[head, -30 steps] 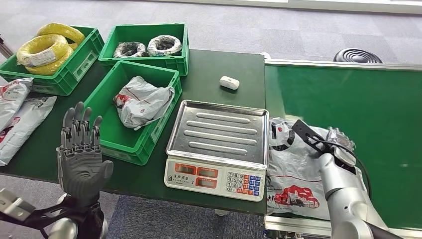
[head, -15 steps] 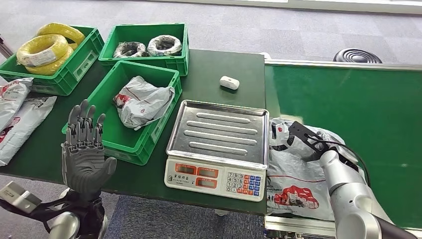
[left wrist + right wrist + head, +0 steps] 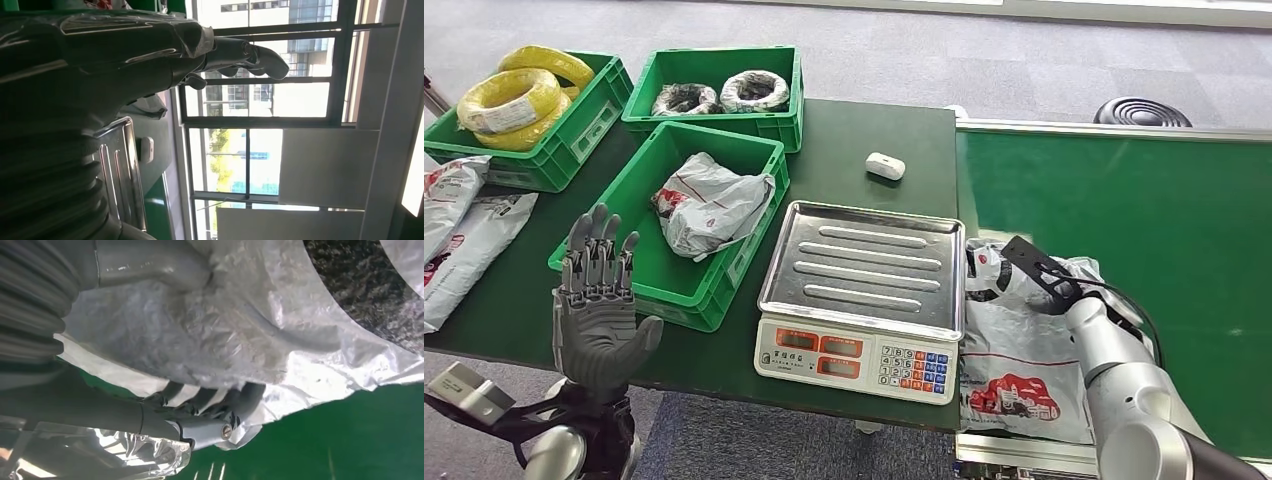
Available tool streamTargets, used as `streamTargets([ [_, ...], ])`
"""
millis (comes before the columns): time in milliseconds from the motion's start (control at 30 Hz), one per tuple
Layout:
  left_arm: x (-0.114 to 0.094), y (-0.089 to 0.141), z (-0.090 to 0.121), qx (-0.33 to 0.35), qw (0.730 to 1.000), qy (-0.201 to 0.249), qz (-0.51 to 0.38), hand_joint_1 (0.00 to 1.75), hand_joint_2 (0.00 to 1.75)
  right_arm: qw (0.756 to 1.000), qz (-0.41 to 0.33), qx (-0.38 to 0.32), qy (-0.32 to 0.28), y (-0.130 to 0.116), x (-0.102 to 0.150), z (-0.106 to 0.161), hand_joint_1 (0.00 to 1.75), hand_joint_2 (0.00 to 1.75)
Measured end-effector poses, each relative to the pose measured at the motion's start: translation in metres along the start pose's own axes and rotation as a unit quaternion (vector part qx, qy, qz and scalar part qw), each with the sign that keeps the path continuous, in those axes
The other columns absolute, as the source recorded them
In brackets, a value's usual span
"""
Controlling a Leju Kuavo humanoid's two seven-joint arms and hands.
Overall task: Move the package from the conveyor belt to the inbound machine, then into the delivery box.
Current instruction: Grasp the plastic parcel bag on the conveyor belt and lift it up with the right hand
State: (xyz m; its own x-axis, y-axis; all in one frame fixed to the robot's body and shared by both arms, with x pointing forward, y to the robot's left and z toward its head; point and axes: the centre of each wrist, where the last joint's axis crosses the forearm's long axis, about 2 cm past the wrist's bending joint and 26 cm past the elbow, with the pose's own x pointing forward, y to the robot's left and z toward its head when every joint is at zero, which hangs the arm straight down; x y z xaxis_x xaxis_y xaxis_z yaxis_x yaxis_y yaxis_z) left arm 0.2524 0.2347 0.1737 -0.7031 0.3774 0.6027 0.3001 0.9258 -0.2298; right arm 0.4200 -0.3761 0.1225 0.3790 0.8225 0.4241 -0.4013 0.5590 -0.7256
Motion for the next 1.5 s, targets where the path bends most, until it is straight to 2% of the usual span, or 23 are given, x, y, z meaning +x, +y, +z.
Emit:
streamTargets([
  [267, 0.0, -0.001, 0.005, 0.002, 1.0, 0.006, -0.002, 0.0, 1.75, 1.0, -0.008, -0.011, -0.024, 0.001, 0.01, 0.0, 1.75, 1.75],
  [900, 0.001, -0.001, 0.005, 0.003, 1.0, 0.005, -0.003, 0.0, 1.75, 0.999, -0.011, -0.016, -0.03, 0.001, 0.015, -0.001, 1.75, 1.75],
  [1033, 0.003, -0.001, 0.008, 0.011, 1.0, 0.004, -0.009, 0.0, 1.75, 0.998, -0.021, -0.047, -0.038, 0.0, 0.018, -0.001, 1.75, 1.75],
  [1200, 0.009, -0.002, 0.015, 0.02, 1.0, 0.0, -0.016, 0.0, 1.75, 0.989, -0.022, -0.133, -0.065, -0.014, 0.034, 0.001, 1.75, 1.75],
  [1300, 0.013, -0.003, 0.02, 0.025, 0.999, -0.005, -0.021, 0.0, 1.75, 0.963, -0.017, -0.251, -0.1, -0.031, 0.051, 0.006, 1.75, 1.75],
  [1400, 0.015, -0.007, 0.023, 0.025, 1.0, -0.007, -0.018, 0.0, 1.75, 0.902, 0.008, -0.408, -0.144, -0.051, 0.078, 0.019, 1.75, 1.75],
  [1500, 0.013, -0.012, 0.021, 0.02, 1.0, -0.009, -0.008, 0.0, 1.75, 0.848, 0.041, -0.494, -0.188, -0.062, 0.107, 0.038, 1.75, 1.75],
])
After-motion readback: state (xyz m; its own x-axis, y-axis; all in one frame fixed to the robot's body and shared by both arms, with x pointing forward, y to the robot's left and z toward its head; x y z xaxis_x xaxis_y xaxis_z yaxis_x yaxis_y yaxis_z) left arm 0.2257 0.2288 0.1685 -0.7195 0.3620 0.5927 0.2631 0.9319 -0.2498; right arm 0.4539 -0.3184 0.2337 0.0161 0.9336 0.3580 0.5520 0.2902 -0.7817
